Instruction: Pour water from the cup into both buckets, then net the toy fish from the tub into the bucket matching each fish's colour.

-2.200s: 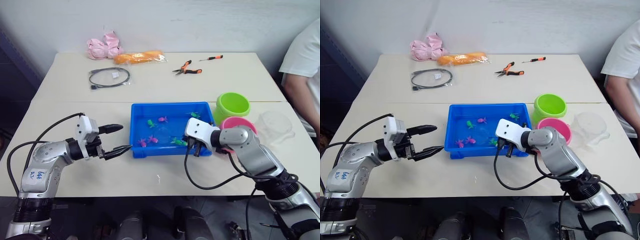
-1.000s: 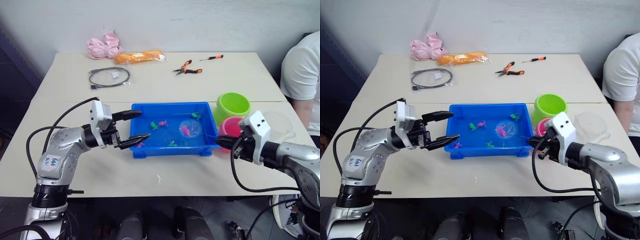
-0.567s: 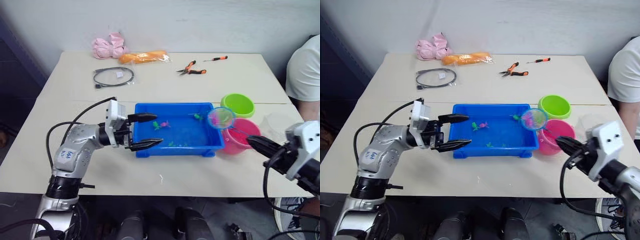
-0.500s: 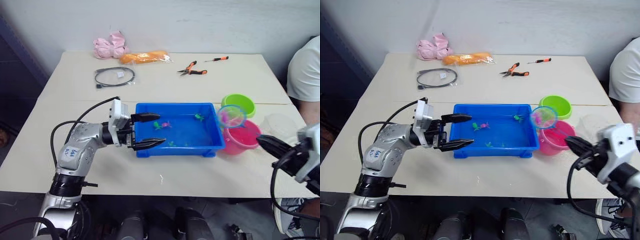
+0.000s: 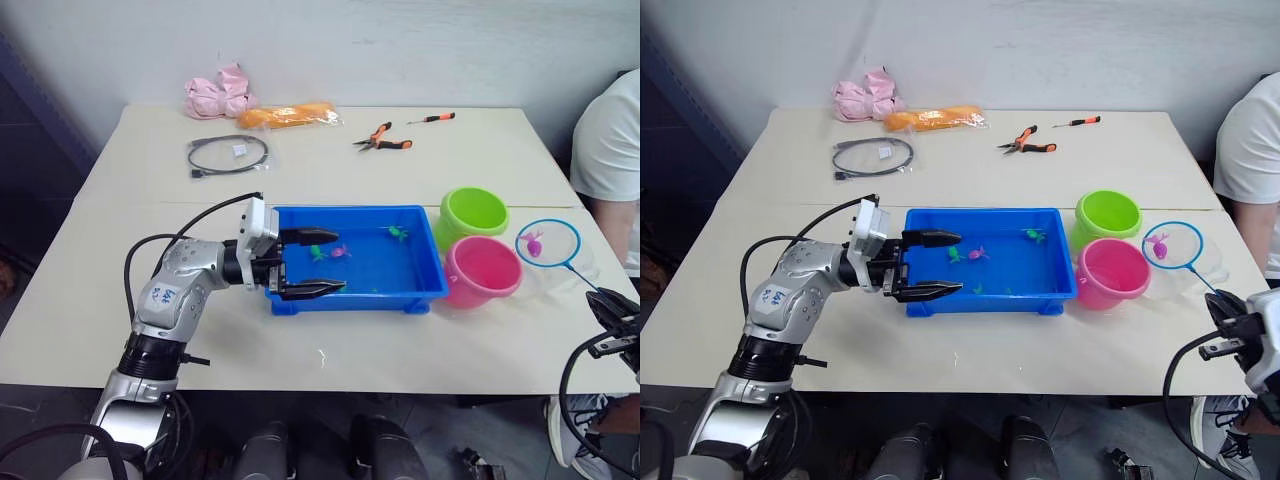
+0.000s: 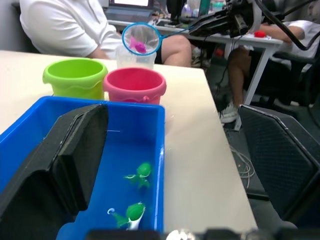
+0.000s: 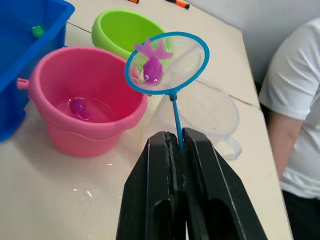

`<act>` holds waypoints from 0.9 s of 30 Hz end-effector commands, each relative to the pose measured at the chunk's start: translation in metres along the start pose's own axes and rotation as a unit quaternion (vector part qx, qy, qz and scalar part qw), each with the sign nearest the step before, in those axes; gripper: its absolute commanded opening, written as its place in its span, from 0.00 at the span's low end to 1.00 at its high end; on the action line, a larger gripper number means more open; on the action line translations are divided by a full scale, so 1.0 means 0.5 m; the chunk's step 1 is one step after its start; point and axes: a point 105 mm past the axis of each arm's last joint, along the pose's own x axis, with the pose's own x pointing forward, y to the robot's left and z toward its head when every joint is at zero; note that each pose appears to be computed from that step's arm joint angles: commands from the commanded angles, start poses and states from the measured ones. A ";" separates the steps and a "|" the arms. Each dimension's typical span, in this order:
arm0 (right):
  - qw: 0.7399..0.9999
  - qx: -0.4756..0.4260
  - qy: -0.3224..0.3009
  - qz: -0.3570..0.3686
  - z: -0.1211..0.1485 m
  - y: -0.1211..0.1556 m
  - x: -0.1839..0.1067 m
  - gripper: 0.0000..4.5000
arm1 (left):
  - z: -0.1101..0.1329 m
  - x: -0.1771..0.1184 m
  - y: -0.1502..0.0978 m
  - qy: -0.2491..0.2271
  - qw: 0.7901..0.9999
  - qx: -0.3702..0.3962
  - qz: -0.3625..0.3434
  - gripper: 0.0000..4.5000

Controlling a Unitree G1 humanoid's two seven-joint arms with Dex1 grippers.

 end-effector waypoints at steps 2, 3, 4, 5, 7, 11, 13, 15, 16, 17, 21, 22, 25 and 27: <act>0.992 -0.124 -0.016 -0.010 0.018 0.005 0.008 0.00 | 0.016 0.005 0.002 -0.002 1.000 0.014 0.002 0.99; 0.988 -0.152 -0.018 -0.007 0.018 0.011 0.009 0.00 | 0.015 0.005 0.001 -0.003 1.000 0.012 0.004 0.99; 0.984 -0.176 -0.021 -0.020 0.019 0.011 0.008 0.00 | 0.009 0.003 -0.004 -0.002 1.000 0.008 0.003 0.99; 0.977 -0.208 -0.024 -0.036 0.021 0.008 0.006 0.00 | 0.004 0.002 -0.007 0.000 1.000 0.007 0.003 0.99; 0.969 -0.242 -0.032 -0.046 0.026 0.009 0.010 0.00 | 0.001 0.003 -0.005 0.001 1.000 0.006 0.005 0.99; 0.951 -0.303 -0.039 -0.043 0.025 0.019 0.021 0.00 | 0.002 0.008 0.000 -0.002 1.000 0.010 0.006 0.99; 0.943 -0.328 -0.045 -0.043 0.027 0.022 0.024 0.00 | 0.000 0.009 -0.002 -0.002 1.000 0.010 0.004 0.99; 0.928 -0.365 -0.050 -0.046 0.030 0.022 0.026 0.00 | -0.001 0.010 -0.004 -0.003 1.000 0.010 0.004 0.99; 0.922 -0.383 -0.047 -0.042 0.026 0.025 0.028 0.00 | -0.002 0.010 -0.005 -0.003 1.000 0.011 0.003 0.99; 0.917 -0.395 -0.046 -0.039 0.023 0.027 0.029 0.00 | -0.002 0.010 -0.006 -0.003 1.000 0.011 0.003 0.99; 0.892 -0.446 -0.052 -0.053 0.021 0.033 0.031 0.00 | 0.000 0.010 -0.001 -0.008 1.000 0.010 0.015 0.99; 0.888 -0.452 -0.058 -0.058 0.023 0.033 0.030 0.00 | 0.000 0.010 0.000 -0.009 1.000 0.011 0.015 0.99; 0.883 -0.459 -0.064 -0.065 0.023 0.032 0.032 0.00 | 0.003 0.011 0.004 -0.010 1.000 0.018 0.016 0.99; 0.883 -0.459 -0.067 -0.069 0.023 0.030 0.033 0.00 | 0.008 0.012 0.008 -0.014 0.999 0.027 0.021 0.99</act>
